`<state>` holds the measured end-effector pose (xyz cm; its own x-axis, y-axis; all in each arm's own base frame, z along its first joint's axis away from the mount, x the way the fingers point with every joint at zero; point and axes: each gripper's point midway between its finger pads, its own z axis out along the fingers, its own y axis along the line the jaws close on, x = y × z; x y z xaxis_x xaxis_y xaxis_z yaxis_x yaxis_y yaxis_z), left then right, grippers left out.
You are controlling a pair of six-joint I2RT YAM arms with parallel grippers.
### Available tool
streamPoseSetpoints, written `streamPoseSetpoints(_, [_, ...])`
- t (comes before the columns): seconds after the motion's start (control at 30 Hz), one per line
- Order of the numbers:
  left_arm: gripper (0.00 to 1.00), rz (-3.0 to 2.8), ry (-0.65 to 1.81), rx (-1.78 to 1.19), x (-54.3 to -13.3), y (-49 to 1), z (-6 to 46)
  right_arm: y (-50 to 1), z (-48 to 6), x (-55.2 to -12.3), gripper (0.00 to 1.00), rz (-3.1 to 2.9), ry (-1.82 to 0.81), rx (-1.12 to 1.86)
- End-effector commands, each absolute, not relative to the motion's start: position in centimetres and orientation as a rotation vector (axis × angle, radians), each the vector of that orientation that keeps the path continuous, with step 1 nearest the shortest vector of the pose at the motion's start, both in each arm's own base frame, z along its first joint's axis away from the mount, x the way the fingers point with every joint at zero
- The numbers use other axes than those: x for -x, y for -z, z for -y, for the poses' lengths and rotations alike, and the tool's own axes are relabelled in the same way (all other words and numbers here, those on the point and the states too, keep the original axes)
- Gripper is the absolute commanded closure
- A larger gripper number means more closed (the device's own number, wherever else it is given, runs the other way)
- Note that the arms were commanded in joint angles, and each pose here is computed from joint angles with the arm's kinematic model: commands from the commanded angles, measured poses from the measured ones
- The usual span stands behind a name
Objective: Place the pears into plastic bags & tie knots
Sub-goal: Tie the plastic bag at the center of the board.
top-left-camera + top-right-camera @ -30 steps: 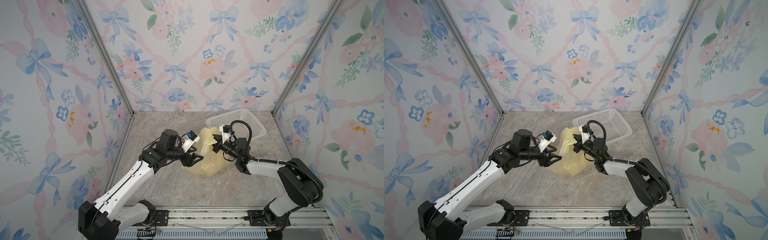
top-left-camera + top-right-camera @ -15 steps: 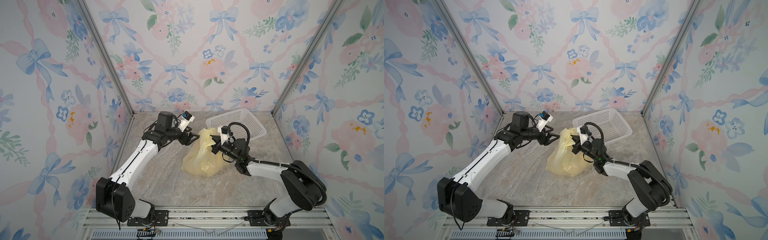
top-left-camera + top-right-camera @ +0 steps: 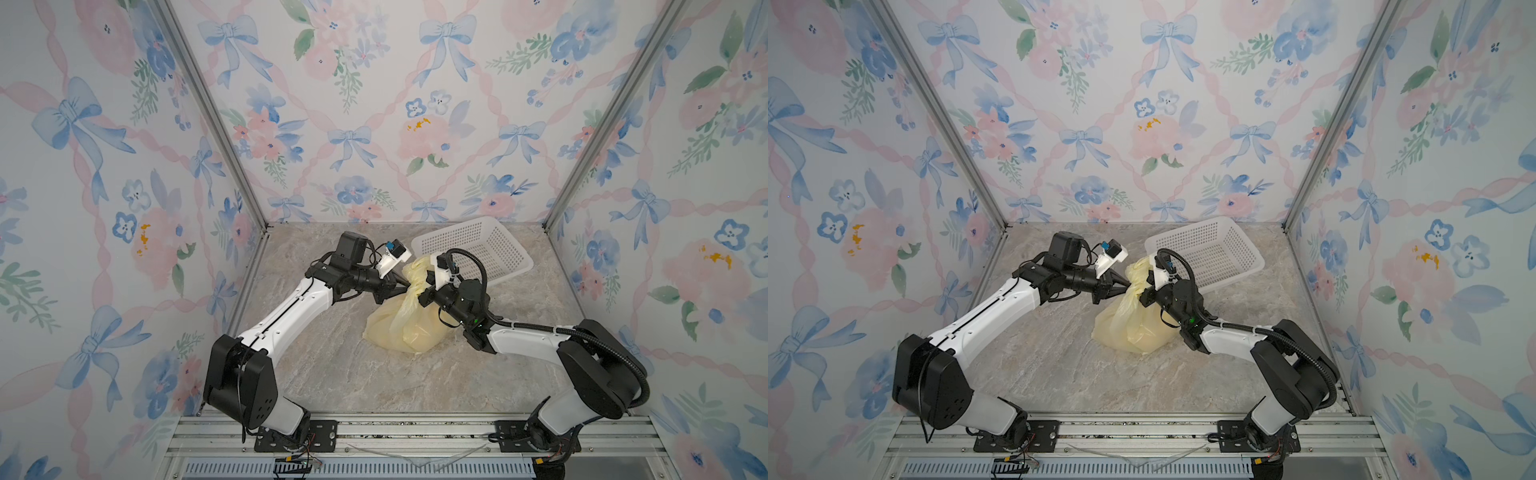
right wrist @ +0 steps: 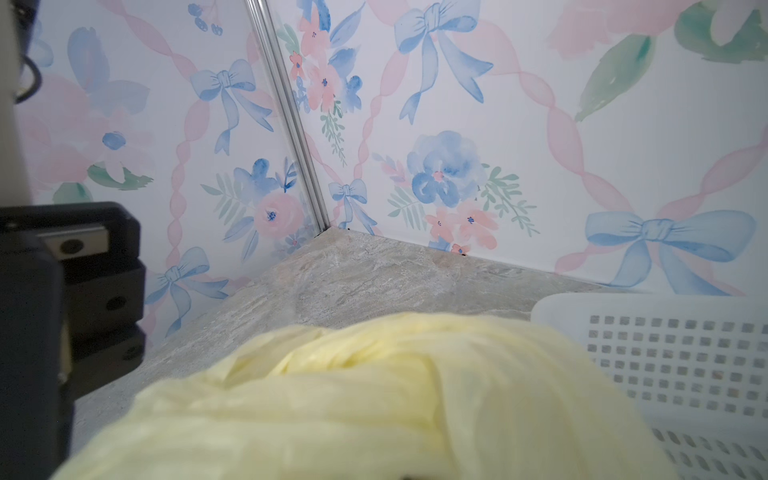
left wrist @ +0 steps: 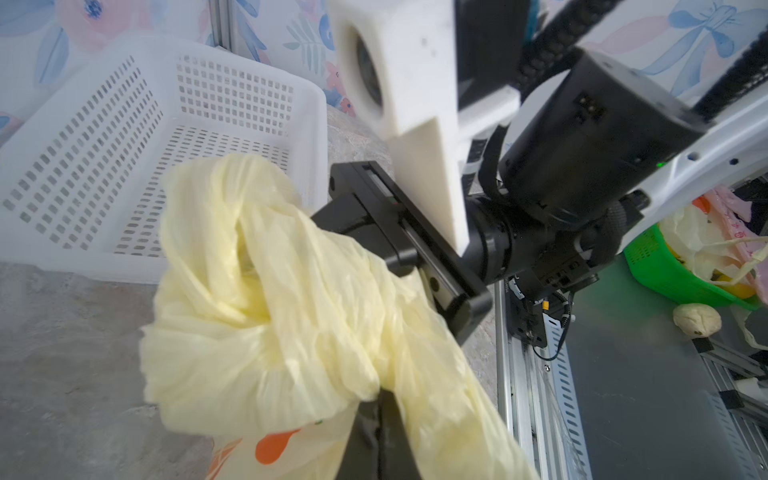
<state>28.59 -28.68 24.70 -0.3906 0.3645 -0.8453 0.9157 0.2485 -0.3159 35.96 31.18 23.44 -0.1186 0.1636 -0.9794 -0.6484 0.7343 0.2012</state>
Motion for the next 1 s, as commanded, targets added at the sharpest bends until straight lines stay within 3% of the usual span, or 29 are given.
streamPoseSetpoints(0.0, [1.00, -1.872, 1.162, -1.192, -26.3, -24.9, 28.8, -26.6, -30.8, -36.7, 1.00, -1.420, -0.701, 0.339])
streamPoseSetpoints(0.17, [1.00, -1.888, 1.221, -1.206, -24.5, -24.2, 28.6, -28.7, -30.8, -35.7, 1.00, -1.332, -0.758, 0.359])
streamPoseSetpoints(0.4, [1.00, -1.910, 1.203, -1.202, -24.5, -24.1, 28.4, -31.2, -32.0, -32.3, 1.00, -1.180, -1.110, 0.499])
streamPoseSetpoints(0.57, [0.81, -1.920, 1.156, -1.195, -24.7, -24.4, 27.6, -30.3, -33.7, -30.7, 1.00, -1.198, -1.279, 0.630])
streamPoseSetpoints(0.73, [0.58, -1.931, 1.076, -1.115, -25.3, -25.8, 25.1, -27.1, -34.6, -31.4, 1.00, -1.313, -1.265, 0.658])
streamPoseSetpoints(0.97, [0.57, -1.943, 0.862, -0.953, -27.4, -27.6, 20.7, -26.7, -35.2, -30.6, 1.00, -1.305, -1.334, 0.700])
